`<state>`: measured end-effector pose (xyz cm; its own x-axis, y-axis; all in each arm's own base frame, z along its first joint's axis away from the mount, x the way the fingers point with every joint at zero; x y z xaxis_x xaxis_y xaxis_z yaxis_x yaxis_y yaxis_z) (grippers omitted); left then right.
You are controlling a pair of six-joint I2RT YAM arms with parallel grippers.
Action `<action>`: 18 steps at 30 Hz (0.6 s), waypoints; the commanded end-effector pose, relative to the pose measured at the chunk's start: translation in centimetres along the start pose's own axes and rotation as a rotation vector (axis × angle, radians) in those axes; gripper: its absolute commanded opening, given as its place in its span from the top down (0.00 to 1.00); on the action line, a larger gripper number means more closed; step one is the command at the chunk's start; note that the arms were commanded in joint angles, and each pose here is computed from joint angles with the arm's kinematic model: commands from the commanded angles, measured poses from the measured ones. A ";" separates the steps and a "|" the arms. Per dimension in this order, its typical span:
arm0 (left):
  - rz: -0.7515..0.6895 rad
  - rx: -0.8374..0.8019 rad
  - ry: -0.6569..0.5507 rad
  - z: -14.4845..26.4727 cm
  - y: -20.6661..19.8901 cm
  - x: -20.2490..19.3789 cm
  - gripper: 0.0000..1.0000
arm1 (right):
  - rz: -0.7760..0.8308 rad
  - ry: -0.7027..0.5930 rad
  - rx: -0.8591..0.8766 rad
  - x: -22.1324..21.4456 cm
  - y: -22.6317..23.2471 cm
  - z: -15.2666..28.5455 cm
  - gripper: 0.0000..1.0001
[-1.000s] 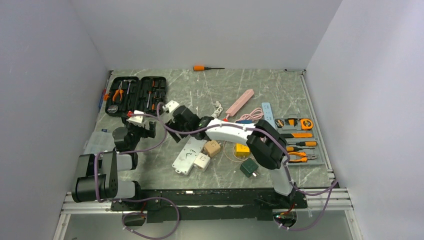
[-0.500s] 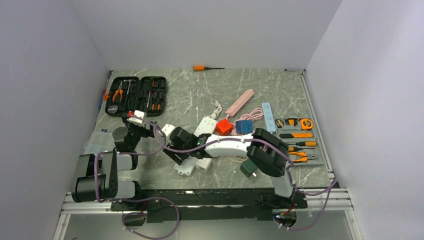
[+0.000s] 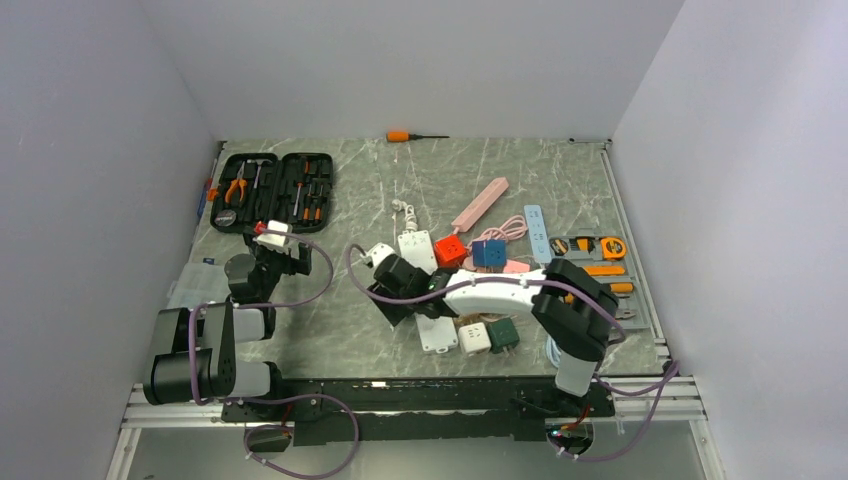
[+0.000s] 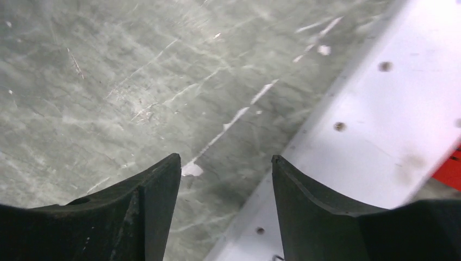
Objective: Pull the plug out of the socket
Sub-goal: Move the socket to the center of the board.
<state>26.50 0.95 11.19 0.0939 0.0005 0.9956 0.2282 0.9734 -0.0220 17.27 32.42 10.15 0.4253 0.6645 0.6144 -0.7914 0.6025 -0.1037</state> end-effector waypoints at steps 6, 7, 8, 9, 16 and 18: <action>-0.015 -0.009 -0.062 -0.6 0.1 1.5 0.01 | -0.357 -0.229 -0.297 7.6 -11.2 6.5 0.17; -0.016 -0.009 -0.062 -0.6 0.1 1.5 0.01 | -0.399 -0.204 -0.354 7.6 -13.2 6.9 0.17; -0.015 -0.008 -0.061 -0.6 0.1 1.4 0.01 | -0.446 -0.189 -0.405 7.4 -15.3 7.1 0.17; -0.015 -0.007 -0.062 -0.6 0.1 1.5 0.01 | -0.499 -0.187 -0.455 7.1 -17.5 7.4 0.17; -0.014 -0.008 -0.061 -0.6 0.1 1.4 0.01 | -0.688 -0.168 -0.723 3.8 -29.4 8.5 0.16; -0.015 -0.007 -0.063 -0.6 0.1 1.5 0.01 | -0.711 -0.158 -0.749 3.0 -31.2 7.8 0.16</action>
<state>26.50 0.95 11.19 0.0939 0.0005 0.9956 0.2282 0.9734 -0.0220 37.45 14.01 21.25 0.5921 0.0493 0.8043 0.0321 0.9959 -0.0846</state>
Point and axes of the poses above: each gripper's point midway between its finger pads, its own z axis back along the fingers, its own y axis along the line the jaws close on, x = y × z, the point moved 9 cm from there along z, back along the fingers, and after that the axes turned 9 degrees about z, right-handed, at the moved point
